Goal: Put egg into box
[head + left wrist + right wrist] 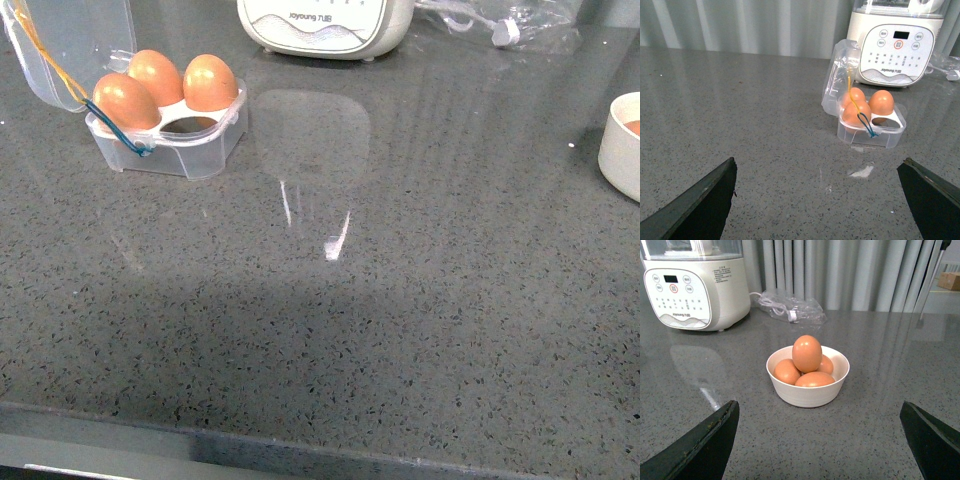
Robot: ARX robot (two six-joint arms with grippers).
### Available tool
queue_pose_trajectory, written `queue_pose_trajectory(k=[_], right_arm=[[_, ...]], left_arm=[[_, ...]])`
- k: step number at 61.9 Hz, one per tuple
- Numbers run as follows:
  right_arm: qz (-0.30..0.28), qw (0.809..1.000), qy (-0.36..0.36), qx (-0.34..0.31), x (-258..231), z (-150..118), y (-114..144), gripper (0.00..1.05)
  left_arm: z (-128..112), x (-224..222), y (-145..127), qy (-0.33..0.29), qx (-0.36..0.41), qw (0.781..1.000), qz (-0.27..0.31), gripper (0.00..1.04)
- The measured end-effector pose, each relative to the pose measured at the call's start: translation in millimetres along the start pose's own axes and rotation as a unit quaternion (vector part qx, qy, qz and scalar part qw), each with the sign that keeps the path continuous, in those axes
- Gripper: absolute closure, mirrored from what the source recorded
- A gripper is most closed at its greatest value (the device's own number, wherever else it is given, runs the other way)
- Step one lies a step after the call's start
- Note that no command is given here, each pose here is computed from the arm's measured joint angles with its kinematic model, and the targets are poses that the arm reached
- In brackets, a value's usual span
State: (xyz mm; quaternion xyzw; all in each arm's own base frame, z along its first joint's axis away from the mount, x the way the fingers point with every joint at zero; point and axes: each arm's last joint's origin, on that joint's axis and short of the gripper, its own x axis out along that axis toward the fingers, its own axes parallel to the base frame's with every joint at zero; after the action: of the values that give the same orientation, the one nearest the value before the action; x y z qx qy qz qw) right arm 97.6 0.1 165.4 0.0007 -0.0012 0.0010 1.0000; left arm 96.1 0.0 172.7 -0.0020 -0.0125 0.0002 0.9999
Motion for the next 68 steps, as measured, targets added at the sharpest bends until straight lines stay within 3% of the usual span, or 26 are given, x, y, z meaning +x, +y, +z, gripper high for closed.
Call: queue_pose_trajectory(k=[68], right_arm=[[0.000,1.000,0.000,0.000,0.0,0.0,0.0,0.07]], left_arm=[[0.0,0.0,0.0,0.000,0.000,1.000,0.000,0.07]])
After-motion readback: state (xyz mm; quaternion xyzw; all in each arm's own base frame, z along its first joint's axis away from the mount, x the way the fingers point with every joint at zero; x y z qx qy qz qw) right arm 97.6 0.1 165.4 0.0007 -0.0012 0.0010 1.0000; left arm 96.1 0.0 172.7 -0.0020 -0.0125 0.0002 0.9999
